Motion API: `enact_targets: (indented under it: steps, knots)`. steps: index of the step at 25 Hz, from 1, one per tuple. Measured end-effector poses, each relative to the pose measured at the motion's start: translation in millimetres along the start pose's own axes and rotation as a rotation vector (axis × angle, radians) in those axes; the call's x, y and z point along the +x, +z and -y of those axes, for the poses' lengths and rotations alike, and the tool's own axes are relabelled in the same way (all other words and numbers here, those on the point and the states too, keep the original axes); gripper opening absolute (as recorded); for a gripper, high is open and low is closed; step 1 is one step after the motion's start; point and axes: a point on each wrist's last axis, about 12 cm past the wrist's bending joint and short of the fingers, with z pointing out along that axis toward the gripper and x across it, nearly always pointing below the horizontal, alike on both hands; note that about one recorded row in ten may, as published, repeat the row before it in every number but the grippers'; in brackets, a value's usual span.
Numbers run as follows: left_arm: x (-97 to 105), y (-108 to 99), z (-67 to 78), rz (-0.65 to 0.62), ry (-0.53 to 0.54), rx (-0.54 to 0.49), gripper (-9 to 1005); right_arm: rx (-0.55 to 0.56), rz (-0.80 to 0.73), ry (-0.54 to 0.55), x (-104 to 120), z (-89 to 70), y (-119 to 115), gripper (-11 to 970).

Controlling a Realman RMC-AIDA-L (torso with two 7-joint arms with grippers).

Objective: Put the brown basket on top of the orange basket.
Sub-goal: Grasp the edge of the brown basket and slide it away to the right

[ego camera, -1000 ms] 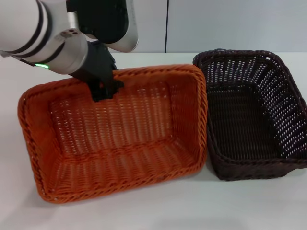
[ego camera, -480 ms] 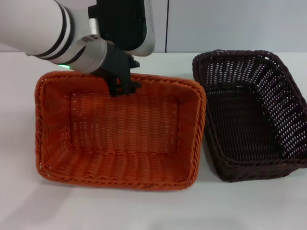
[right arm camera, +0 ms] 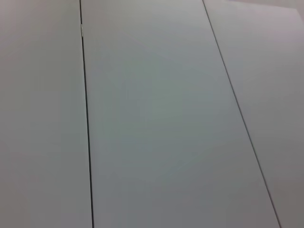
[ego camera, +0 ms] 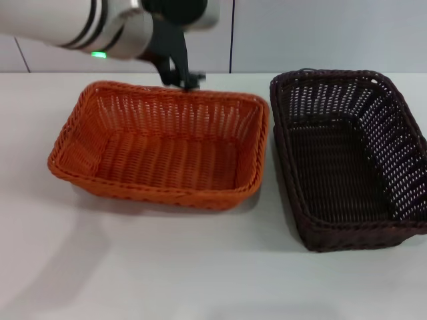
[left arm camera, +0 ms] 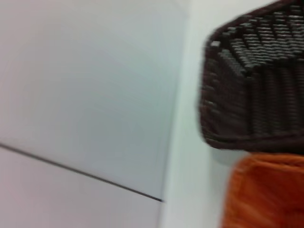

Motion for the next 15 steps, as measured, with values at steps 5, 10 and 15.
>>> enact_targets:
  steps: [5,10,15]
  knots:
    - [12.1,-22.7,-19.0,0.124,-0.163,-0.218,779,0.0,-0.001,-0.011,0.1,-0.1,-0.1,660]
    - [60.4,-54.2,-25.7,0.361,-0.443,-0.649,781,-0.002,0.003,-0.012,-0.3,-0.3,-0.1,660]
    - [117.7,-61.2,5.9,0.471,-0.664,-0.951,782,-0.016,0.019,-0.006,-0.6,-3.3,5.2,660]
